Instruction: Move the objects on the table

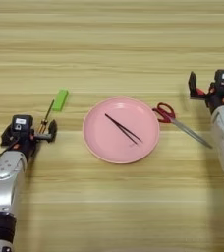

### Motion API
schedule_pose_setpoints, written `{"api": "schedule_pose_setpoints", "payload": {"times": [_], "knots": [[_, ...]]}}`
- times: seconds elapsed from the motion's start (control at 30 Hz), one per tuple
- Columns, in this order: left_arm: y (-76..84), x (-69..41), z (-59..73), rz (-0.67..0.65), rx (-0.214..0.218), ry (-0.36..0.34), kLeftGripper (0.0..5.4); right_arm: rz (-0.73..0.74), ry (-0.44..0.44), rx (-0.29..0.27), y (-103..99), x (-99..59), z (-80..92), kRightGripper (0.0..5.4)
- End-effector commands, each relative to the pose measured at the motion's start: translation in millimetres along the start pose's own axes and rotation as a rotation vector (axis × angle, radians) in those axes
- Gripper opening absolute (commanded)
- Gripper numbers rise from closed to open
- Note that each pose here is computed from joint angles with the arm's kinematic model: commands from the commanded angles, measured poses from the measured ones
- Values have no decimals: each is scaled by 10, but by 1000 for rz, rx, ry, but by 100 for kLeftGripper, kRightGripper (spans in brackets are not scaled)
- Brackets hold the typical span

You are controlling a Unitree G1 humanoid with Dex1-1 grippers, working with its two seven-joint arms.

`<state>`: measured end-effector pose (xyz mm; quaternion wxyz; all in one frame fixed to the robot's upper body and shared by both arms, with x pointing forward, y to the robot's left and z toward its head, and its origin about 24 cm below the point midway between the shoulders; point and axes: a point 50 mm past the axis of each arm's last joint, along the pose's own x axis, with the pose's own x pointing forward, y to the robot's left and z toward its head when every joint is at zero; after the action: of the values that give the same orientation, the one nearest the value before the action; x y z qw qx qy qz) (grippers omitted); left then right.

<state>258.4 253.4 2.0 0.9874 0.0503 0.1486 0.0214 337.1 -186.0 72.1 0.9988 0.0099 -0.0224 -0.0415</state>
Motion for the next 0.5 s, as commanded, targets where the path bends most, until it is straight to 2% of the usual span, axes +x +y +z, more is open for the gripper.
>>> {"api": "schedule_pose_setpoints", "payload": {"times": [0.03, 0.2, 0.5], "knots": [[10, -33, -201, -7, -6, 116, 522, -7, -17, 20, 15, 27, 63, 540], [-7, -35, -230, -22, -2, 132, 493, -9, -17, 23, 14, 27, 64, 540], [13, -37, -242, -10, -1, 137, 409, -9, -16, 24, 11, 29, 66, 540]]}}
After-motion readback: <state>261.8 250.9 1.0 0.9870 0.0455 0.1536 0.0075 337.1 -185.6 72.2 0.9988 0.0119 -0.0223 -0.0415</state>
